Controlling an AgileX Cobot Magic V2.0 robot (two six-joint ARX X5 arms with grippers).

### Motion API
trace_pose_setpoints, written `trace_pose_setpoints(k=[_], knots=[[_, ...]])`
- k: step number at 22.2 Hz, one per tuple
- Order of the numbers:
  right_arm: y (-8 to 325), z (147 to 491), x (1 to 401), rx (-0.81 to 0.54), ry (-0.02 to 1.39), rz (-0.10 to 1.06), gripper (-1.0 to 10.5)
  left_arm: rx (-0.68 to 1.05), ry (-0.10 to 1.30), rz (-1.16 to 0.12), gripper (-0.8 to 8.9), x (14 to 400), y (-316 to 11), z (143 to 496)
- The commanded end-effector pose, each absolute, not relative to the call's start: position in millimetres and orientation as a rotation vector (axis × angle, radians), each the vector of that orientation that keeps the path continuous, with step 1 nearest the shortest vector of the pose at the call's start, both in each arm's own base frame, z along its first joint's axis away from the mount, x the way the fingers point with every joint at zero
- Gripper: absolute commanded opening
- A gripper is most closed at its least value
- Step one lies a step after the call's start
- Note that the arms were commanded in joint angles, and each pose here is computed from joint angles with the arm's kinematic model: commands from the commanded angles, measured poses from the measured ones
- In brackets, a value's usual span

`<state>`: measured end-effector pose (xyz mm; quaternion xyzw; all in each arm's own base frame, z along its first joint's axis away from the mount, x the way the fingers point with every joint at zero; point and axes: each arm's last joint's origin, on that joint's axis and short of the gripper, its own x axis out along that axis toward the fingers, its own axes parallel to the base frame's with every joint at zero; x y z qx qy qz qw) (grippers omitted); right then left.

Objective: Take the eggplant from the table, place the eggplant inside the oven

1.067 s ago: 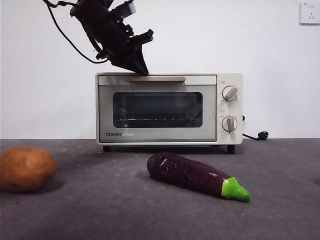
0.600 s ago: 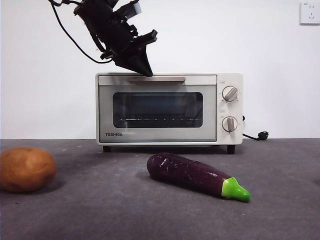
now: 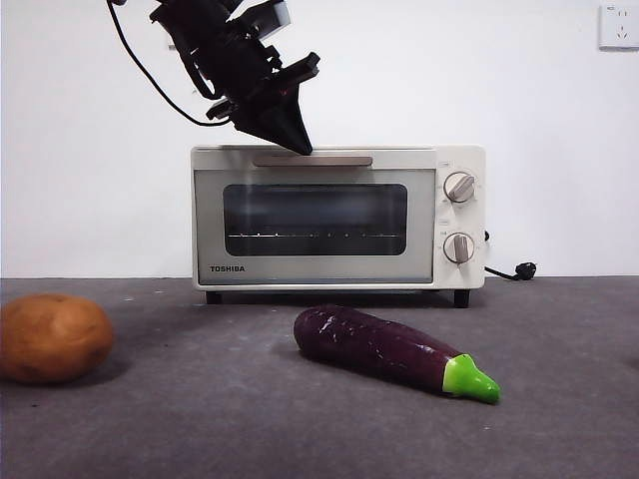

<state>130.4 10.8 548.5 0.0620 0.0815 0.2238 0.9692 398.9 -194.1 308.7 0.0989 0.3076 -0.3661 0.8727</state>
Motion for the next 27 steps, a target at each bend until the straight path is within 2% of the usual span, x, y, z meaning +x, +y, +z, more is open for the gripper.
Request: trace_pose_setpoints(k=[1,6,16,27], knots=[[11.0,549.6,128.7,0.131,0.159,0.457,6.3,0.21,0.757,-0.826,-0.06,394.7,-201.0,285.8],[11.0,550.3,128.8,0.129,0.152,0.457,6.3,0.194,0.819,-0.901,-0.06,384.9,-209.5,282.4],[11.0,550.3,128.8,0.129,0.152,0.457,6.3,0.205,0.886,-0.967,-0.06,369.0,-226.9,278.8],[11.0,550.2,128.8,0.129,0.153,0.457,6.3,0.214,0.89,-0.986,-0.06,364.1,-233.8,278.7]])
